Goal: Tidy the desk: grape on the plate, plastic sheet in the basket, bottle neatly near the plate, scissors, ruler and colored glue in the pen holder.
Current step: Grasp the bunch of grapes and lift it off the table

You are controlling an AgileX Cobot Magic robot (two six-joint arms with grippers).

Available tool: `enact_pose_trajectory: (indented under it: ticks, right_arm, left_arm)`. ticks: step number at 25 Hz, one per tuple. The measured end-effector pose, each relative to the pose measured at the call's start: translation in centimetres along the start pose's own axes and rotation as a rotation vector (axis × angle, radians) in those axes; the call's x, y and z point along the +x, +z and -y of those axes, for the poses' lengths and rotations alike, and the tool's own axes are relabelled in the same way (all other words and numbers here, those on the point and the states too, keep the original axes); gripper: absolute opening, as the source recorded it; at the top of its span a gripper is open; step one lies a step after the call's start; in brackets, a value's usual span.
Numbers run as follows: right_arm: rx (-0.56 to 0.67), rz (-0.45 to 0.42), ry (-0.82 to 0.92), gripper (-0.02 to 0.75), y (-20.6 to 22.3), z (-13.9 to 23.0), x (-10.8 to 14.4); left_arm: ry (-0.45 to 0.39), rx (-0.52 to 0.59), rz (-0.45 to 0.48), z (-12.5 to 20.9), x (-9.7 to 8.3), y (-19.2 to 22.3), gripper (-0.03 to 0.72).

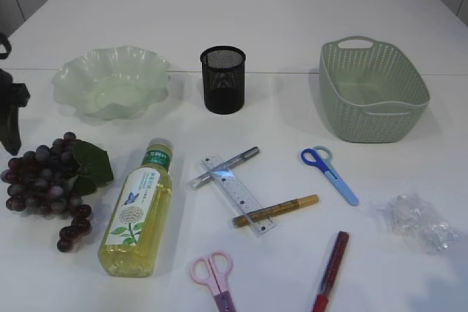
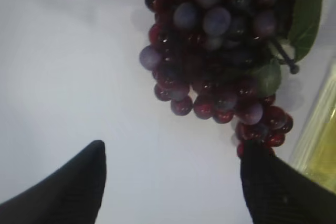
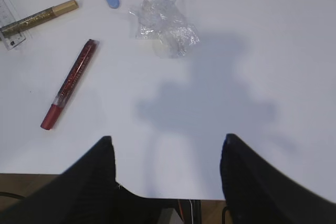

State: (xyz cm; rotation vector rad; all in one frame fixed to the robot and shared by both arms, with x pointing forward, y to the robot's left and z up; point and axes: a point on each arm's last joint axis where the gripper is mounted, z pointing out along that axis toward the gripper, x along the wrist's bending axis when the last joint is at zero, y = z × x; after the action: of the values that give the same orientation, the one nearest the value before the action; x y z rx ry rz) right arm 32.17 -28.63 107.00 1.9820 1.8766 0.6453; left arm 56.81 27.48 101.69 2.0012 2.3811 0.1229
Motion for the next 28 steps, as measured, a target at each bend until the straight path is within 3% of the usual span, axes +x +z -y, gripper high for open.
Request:
enact_pose_trajectory:
  ticks: [5,15,28]
  right_arm:
    - [-0.007,-0.004,0.003,0.493,-0.2,-0.6,0.1]
    - [-0.029,-0.011,0.005,0.493,-0.7,-1.0,0.2]
    - [-0.06,-0.013,0.003,0.492,-0.7,-1.2,0.3]
  left_arm:
    - [-0.026,0.029,0.052,-1.2,-1.0,2.3,0.582]
    - [-0.061,0.05,0.06,-2.3,-1.6,5.5,0.582]
    - [-0.161,0.025,0.064,-3.3,-0.5,6.4,0.582]
